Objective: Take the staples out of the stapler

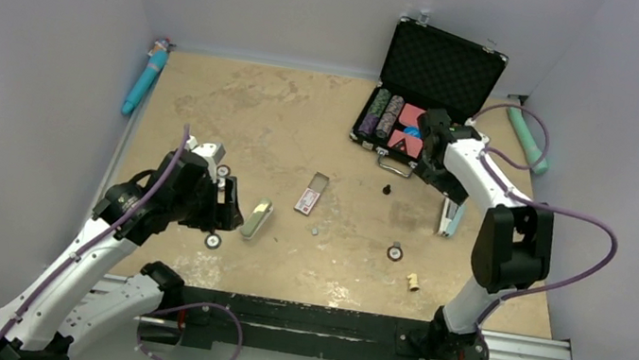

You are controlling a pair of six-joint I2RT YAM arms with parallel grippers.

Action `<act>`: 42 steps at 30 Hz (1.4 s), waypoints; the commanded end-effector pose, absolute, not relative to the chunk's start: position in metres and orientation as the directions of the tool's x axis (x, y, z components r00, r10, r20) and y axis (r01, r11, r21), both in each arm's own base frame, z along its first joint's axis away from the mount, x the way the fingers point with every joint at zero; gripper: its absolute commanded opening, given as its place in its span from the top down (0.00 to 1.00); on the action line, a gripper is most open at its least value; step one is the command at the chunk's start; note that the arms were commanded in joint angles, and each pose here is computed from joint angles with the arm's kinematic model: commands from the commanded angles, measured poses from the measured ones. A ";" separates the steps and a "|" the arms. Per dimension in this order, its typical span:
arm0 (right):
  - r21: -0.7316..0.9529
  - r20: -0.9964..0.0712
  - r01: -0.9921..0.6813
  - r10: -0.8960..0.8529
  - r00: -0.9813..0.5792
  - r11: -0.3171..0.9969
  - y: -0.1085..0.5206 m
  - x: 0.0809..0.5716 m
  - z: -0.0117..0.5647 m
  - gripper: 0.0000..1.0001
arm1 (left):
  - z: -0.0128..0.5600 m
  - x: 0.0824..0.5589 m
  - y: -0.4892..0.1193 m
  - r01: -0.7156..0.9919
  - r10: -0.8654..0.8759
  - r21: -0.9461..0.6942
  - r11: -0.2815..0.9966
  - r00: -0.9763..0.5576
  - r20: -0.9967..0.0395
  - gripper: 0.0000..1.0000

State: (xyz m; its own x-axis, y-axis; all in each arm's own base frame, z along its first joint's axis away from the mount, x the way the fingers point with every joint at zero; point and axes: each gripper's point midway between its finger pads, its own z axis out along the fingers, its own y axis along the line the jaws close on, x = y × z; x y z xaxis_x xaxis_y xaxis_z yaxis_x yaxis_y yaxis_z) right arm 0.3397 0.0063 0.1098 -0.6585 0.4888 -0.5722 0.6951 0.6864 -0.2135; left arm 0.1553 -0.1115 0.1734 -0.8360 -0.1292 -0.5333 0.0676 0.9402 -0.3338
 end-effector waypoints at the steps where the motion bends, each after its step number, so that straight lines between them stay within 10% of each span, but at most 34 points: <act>1: -0.114 -0.560 0.607 0.454 -0.693 0.787 0.026 0.346 0.121 0.02 | 0.178 0.161 -0.110 0.081 -0.130 -0.329 0.941 -0.812 -0.570 0.21; 15: 0.423 -0.462 0.616 0.743 -0.484 0.664 -0.004 0.334 0.111 0.16 | 0.177 0.161 -0.112 0.091 -0.121 -0.331 0.939 -0.816 -0.566 0.23; 25: 0.267 -0.487 0.711 0.728 -0.483 0.650 -0.058 0.330 0.081 0.17 | 0.175 0.161 -0.115 0.101 -0.108 -0.332 0.938 -0.823 -0.557 0.23; 42: 0.209 -0.501 0.672 0.668 -0.550 0.710 -0.058 0.333 0.088 0.72 | 0.172 0.163 -0.113 0.085 -0.115 -0.324 0.942 -0.827 -0.551 0.25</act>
